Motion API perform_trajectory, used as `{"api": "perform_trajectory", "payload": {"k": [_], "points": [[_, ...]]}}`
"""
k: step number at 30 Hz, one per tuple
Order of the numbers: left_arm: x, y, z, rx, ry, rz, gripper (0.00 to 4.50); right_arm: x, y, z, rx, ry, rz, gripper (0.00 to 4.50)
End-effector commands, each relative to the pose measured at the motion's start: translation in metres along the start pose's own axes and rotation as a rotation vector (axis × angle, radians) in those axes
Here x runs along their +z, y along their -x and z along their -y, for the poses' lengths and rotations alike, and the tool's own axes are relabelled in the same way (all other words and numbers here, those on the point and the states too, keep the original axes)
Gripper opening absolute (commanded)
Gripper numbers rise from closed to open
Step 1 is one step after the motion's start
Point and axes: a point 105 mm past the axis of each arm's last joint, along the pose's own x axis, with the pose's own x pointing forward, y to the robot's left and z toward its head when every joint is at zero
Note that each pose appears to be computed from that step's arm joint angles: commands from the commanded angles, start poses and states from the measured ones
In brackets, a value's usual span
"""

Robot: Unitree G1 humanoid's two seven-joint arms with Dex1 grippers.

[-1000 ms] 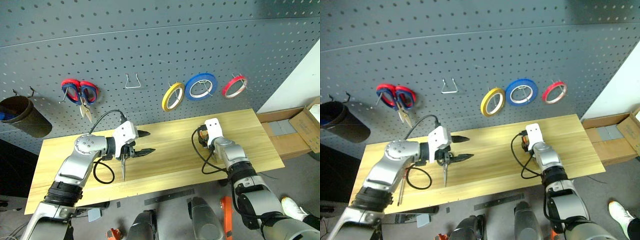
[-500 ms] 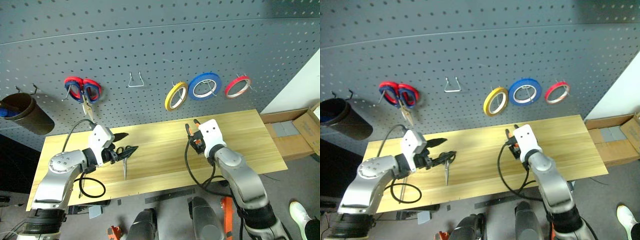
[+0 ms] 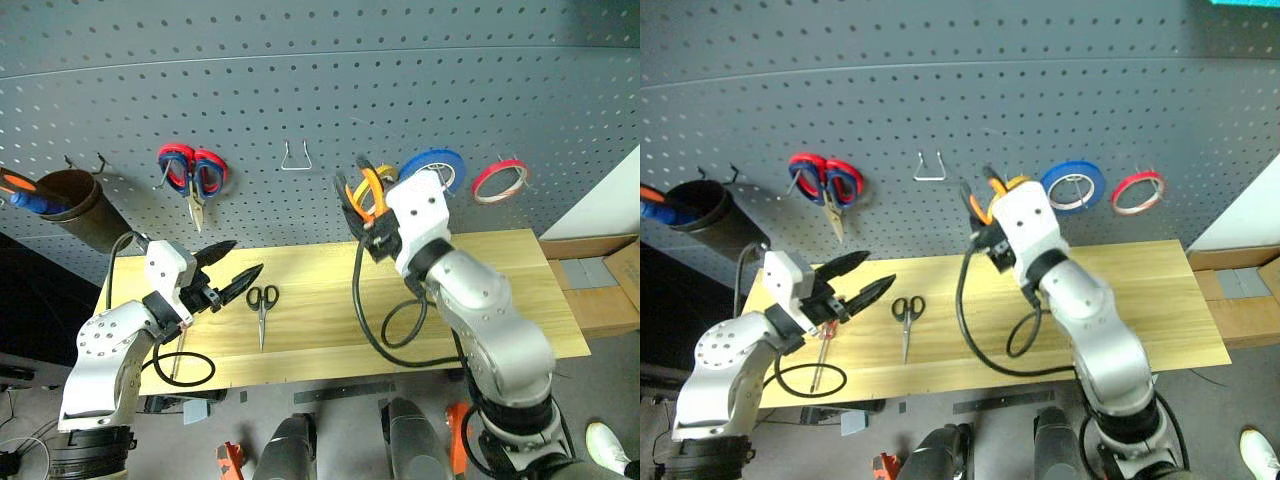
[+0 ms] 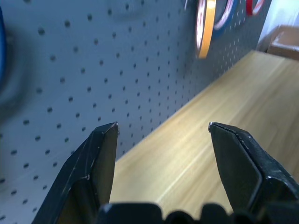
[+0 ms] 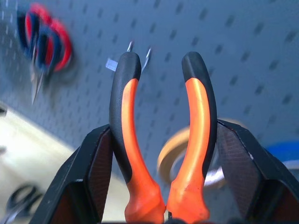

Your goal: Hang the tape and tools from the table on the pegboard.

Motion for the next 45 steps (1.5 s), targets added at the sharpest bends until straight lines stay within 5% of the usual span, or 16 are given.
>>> {"api": "perform_trajectory", "payload": {"k": [1,20,45], "points": [[0.017,0.009,-0.002,0.026,-0.013,0.065,3.32,0.034,-0.017,0.004,0.033,-0.008,0.145,2.82],[0.019,0.041,-0.03,0.255,-0.042,0.053,3.32,0.113,-0.081,-0.045,0.27,-0.056,0.46,2.82],[0.047,-0.006,-0.018,0.14,-0.017,0.161,3.32,0.099,-0.119,-0.047,0.099,0.05,0.699,2.82]]}}
